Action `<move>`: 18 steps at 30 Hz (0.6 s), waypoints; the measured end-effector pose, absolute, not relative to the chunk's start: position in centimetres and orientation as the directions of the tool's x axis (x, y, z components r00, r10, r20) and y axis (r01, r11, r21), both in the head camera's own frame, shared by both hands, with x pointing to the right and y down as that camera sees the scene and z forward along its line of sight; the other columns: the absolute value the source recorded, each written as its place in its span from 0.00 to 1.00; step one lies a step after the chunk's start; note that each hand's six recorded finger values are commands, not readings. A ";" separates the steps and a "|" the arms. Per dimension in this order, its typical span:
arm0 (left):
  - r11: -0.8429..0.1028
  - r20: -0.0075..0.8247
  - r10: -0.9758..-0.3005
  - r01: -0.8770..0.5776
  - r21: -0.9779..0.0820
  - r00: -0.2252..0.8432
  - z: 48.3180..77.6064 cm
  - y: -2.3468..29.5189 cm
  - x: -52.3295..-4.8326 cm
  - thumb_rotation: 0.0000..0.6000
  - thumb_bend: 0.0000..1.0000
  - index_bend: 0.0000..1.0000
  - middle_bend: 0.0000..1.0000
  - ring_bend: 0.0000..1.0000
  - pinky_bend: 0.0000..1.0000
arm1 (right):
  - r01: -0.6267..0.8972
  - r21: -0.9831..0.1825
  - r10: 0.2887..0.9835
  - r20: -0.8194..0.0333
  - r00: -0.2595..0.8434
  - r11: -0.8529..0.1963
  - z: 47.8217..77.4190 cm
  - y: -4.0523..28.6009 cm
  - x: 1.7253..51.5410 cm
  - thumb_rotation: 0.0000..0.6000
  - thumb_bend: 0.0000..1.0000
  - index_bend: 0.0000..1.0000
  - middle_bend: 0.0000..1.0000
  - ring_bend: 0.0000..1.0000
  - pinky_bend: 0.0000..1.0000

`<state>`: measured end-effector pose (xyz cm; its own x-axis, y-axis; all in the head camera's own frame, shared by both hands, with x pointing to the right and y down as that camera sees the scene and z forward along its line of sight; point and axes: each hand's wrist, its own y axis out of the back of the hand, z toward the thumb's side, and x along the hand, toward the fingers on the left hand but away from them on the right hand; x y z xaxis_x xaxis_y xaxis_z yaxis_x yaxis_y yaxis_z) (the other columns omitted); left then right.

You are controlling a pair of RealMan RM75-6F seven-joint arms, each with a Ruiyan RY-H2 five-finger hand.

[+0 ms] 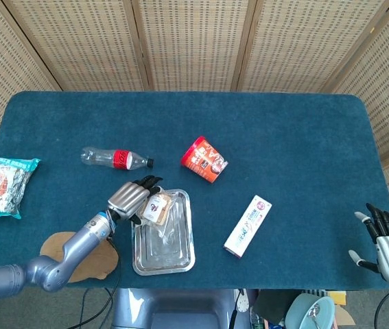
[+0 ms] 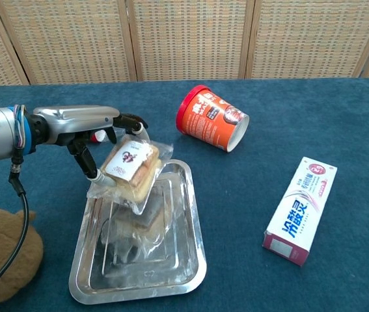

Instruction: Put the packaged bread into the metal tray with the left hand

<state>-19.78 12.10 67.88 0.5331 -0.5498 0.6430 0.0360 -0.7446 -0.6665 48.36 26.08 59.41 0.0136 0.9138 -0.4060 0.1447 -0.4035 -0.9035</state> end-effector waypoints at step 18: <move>-0.643 0.576 -0.670 0.023 -0.766 0.468 63.4 10.7 -23.8 1.00 0.16 0.05 0.00 0.00 0.00 | 0.155 -0.903 0.915 -0.405 0.002 -0.400 59.4 26.7 48.6 1.00 0.22 0.13 0.00 0.00 0.00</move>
<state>-23.77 10.68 63.43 0.4679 -0.6699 0.5765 0.0225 -0.6430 -0.7655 48.58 26.67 59.42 0.0016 0.9145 -0.4045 0.1546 -0.3999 -0.9034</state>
